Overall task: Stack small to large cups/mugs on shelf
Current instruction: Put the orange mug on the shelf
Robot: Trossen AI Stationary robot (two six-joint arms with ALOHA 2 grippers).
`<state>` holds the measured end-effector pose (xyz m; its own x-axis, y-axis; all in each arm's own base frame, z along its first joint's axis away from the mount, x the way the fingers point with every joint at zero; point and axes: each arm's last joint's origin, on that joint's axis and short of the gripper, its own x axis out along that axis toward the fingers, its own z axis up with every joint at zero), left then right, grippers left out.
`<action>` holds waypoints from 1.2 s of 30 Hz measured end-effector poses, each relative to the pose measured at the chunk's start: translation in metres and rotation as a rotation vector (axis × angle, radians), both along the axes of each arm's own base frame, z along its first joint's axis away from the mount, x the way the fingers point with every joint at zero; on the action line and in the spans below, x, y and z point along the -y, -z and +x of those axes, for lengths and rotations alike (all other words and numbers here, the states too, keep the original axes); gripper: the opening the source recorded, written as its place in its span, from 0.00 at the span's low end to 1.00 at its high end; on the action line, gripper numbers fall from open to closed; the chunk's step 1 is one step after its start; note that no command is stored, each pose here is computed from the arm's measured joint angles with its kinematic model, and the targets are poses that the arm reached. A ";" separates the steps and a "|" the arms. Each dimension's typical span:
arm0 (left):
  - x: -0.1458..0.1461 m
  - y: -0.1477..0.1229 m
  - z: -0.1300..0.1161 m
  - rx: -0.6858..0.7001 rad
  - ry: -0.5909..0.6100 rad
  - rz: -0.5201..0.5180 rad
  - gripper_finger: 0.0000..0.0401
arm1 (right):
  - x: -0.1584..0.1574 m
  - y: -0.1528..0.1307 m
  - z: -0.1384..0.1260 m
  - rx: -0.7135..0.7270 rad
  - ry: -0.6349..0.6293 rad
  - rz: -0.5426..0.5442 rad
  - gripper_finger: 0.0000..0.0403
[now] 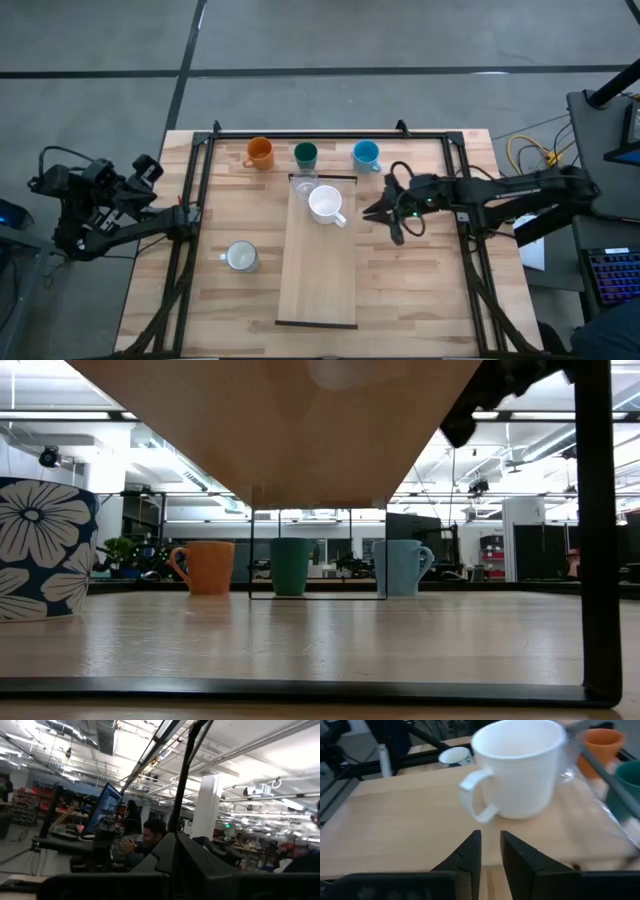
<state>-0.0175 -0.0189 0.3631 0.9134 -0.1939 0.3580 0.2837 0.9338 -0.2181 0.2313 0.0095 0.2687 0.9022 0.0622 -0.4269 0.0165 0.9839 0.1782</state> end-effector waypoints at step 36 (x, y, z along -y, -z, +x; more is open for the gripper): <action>-0.034 0.052 0.040 -0.267 -0.838 0.125 0.01 | 0.076 0.023 -0.029 -0.227 0.968 -0.065 0.15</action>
<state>0.0224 0.0156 0.3112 0.8228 0.5523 0.1337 -0.5493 0.8333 -0.0617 0.2025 -0.0662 0.2453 0.4483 -0.6870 -0.5719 0.8440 0.5361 0.0175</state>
